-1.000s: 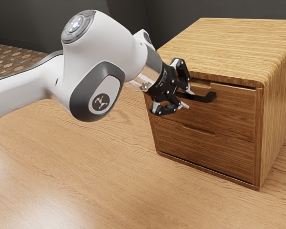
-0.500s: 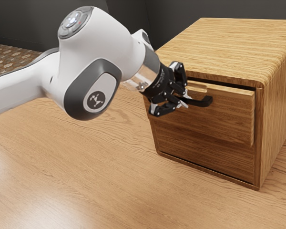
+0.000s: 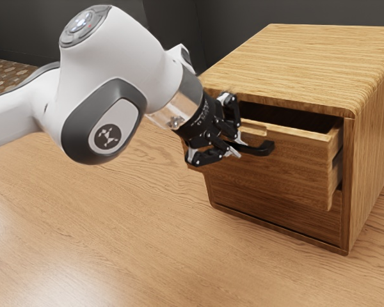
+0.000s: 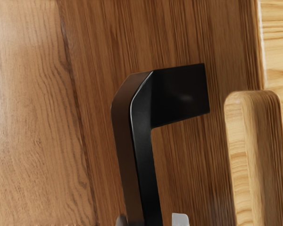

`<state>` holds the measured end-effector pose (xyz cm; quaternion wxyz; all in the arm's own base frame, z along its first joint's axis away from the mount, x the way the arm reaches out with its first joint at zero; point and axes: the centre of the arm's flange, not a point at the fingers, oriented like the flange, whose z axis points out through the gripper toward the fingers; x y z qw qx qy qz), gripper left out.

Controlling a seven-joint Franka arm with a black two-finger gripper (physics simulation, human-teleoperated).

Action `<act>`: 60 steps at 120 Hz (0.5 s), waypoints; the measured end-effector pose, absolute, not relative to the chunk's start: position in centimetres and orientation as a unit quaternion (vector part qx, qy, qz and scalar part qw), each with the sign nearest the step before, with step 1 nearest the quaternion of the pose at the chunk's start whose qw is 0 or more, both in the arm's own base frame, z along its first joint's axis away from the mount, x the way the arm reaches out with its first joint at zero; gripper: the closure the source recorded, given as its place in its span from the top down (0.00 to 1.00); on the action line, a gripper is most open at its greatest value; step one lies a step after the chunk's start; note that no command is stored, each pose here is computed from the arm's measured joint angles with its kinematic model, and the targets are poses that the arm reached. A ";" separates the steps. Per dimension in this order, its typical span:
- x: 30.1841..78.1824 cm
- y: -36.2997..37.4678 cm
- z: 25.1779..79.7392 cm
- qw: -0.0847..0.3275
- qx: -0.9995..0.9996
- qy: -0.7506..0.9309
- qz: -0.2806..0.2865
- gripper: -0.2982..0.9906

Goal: Pull the drawer handle with one arm to open the drawer

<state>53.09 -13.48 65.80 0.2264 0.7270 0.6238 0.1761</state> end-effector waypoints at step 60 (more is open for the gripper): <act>48.3 -11.8 66.2 0.218 0.726 0.629 0.173 0.17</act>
